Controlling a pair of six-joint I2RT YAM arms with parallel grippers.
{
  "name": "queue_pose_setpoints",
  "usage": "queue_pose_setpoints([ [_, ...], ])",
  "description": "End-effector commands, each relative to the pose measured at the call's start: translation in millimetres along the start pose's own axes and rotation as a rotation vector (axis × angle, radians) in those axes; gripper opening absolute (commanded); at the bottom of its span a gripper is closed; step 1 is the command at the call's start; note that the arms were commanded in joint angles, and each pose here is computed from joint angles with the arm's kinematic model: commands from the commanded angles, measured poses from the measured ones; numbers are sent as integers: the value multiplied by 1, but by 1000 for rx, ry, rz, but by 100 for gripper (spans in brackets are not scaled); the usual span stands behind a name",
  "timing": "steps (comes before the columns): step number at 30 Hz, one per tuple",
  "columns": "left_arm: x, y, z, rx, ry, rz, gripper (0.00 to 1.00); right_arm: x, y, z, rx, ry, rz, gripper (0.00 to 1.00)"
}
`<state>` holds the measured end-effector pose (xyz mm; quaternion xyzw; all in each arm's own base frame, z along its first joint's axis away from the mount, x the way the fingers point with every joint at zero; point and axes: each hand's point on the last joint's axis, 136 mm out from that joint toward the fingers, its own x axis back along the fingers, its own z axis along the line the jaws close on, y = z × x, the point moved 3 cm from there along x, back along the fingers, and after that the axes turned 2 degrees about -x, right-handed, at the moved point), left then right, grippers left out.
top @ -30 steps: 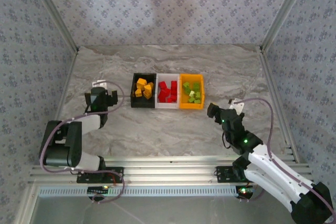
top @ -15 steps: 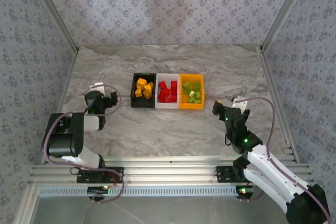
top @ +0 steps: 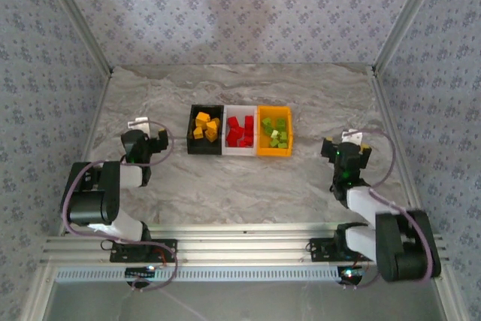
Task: Sort the legos into containers by color
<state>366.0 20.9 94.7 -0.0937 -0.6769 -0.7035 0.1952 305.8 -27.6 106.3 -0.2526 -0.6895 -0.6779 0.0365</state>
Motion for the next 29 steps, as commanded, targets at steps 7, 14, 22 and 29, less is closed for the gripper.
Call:
queue_pose_setpoints([
  [7,1,7,-2,18,-13,-29,99,-38,14,21,27,118,-142,100],
  [14,1,6,-2,18,-13,-29,99,-50,14,16,-7,122,-40,100],
  [22,0,7,-2,16,-13,-28,100,-50,13,16,-2,118,-31,100],
  [29,0,7,-2,15,-12,-28,99,-50,13,17,-2,118,-31,100],
])
